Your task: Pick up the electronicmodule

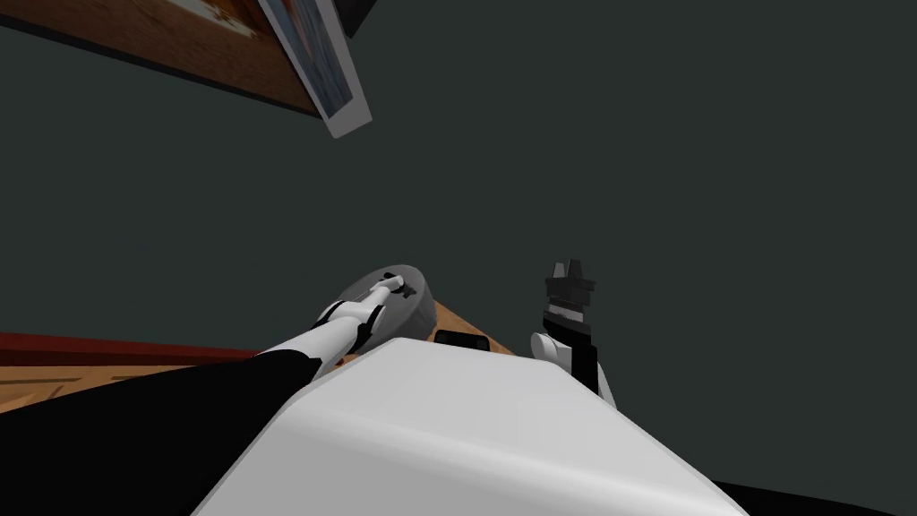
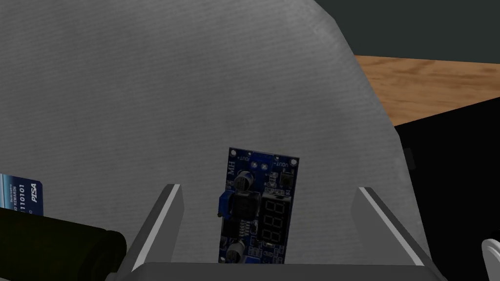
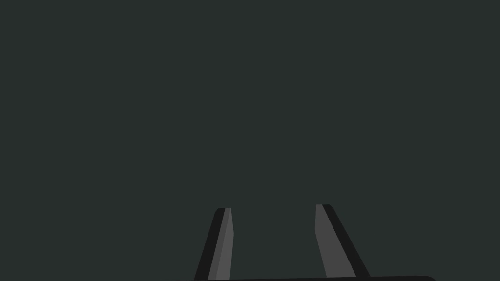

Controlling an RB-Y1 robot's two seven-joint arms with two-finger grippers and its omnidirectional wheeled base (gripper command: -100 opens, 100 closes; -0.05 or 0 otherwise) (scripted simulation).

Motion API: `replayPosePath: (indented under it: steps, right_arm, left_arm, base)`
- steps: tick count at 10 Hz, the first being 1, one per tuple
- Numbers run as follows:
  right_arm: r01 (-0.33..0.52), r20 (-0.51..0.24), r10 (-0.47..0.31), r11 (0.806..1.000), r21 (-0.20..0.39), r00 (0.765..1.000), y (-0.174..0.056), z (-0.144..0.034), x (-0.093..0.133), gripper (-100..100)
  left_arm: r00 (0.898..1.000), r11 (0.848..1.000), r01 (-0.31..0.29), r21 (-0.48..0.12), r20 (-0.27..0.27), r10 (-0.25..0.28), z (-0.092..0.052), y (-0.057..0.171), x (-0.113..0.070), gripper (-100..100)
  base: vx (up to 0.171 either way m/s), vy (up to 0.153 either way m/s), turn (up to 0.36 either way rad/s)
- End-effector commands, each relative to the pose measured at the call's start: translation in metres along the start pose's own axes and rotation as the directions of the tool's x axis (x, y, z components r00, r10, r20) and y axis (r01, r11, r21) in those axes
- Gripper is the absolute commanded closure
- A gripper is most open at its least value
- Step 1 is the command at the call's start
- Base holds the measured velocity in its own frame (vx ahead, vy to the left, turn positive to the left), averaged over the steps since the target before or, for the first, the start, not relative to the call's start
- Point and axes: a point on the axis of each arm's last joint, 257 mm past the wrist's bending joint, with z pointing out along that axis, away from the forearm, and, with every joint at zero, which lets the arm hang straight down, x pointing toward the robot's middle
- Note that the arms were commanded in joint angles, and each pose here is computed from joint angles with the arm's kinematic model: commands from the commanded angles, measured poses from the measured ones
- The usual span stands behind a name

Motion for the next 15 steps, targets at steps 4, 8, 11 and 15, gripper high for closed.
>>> replayPosePath:
  steps: [4, 8, 11, 15]
  right_arm:
    - [0.000, 0.000, 0.000, 1.000, 0.000, 1.000, 0.000, 0.000, 0.000, 0]
    - [0.000, 0.000, 0.000, 1.000, 0.000, 1.000, 0.000, 0.000, 0.000, 0]
    - [0.001, 0.001, -0.001, 1.000, 0.003, 1.000, -0.001, -0.001, 0.000, 0]
    - [0.001, 0.001, -0.001, 1.000, 0.003, 1.000, -0.001, -0.001, 0.000, 0]
  left_arm:
    - [0.998, 0.999, 0.045, -0.021, 0.037, -0.044, -0.003, -0.004, -0.012, 0]
    - [0.999, 0.999, 0.040, -0.023, 0.036, -0.039, 0.011, 0.015, -0.025, -100]
    - [0.999, 0.999, 0.042, -0.023, 0.036, -0.041, 0.009, 0.011, -0.024, 100]
    - [0.999, 0.999, 0.041, -0.023, 0.035, -0.040, 0.009, 0.011, -0.023, 0]
  base:
    - [0.005, 0.004, -0.010]
    - [0.048, 0.023, 0.010]
    - [0.005, 0.003, -0.003]
    - [0.000, 0.000, 0.000]
